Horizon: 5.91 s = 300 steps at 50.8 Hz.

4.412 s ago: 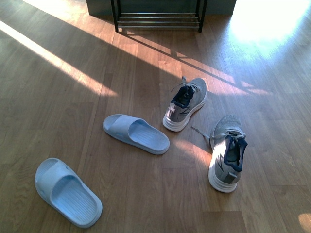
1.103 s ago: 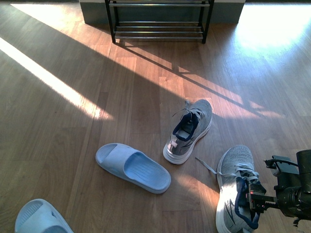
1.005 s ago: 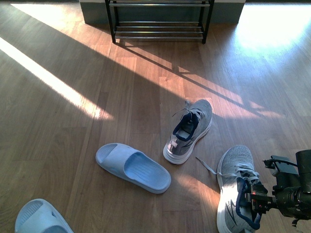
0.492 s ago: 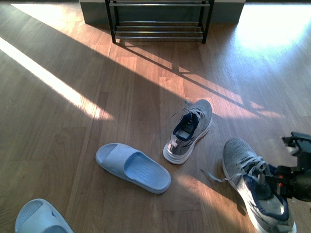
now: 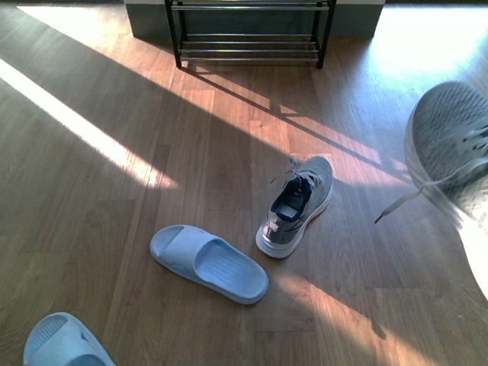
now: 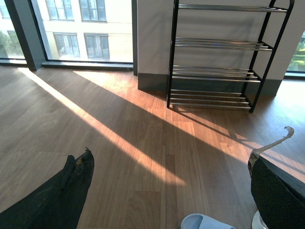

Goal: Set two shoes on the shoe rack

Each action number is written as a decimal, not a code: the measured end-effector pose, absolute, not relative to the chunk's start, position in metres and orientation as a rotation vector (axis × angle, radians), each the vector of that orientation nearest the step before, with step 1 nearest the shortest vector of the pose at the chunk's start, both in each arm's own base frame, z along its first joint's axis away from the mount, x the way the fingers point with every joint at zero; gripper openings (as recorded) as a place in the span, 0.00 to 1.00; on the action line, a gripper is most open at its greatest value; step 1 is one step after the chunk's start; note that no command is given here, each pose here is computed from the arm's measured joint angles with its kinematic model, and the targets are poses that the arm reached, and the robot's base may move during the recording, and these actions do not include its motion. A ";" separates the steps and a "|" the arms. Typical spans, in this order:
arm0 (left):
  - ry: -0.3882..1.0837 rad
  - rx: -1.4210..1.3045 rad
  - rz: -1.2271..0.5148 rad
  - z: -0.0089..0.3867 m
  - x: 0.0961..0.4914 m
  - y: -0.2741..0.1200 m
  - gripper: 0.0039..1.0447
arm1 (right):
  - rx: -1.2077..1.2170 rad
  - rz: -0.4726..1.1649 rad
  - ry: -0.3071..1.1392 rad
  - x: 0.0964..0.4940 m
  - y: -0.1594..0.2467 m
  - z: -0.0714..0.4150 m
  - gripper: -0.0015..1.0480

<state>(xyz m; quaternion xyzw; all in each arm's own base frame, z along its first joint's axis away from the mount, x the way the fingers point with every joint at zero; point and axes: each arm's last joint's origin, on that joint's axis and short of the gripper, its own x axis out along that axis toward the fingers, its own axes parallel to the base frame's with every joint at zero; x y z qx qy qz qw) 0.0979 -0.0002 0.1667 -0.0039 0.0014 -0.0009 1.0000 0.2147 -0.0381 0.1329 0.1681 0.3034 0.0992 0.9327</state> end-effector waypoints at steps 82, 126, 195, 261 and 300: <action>0.003 -0.007 -0.003 0.167 0.098 0.000 0.91 | 0.342 0.229 0.417 0.157 -0.038 0.176 0.01; 0.992 0.290 0.102 0.040 0.297 -0.012 0.91 | 0.344 0.238 0.417 0.157 -0.037 0.176 0.01; 1.324 0.480 -0.162 -0.153 0.363 -0.079 0.38 | 0.343 0.237 0.417 0.157 -0.037 0.176 0.01; 0.597 -0.135 0.139 0.117 0.282 -0.057 0.01 | 0.343 0.237 0.417 0.157 -0.037 0.176 0.01; 0.441 -0.121 0.184 0.171 0.226 -0.058 0.01 | 0.344 0.245 0.416 0.156 -0.037 0.176 0.01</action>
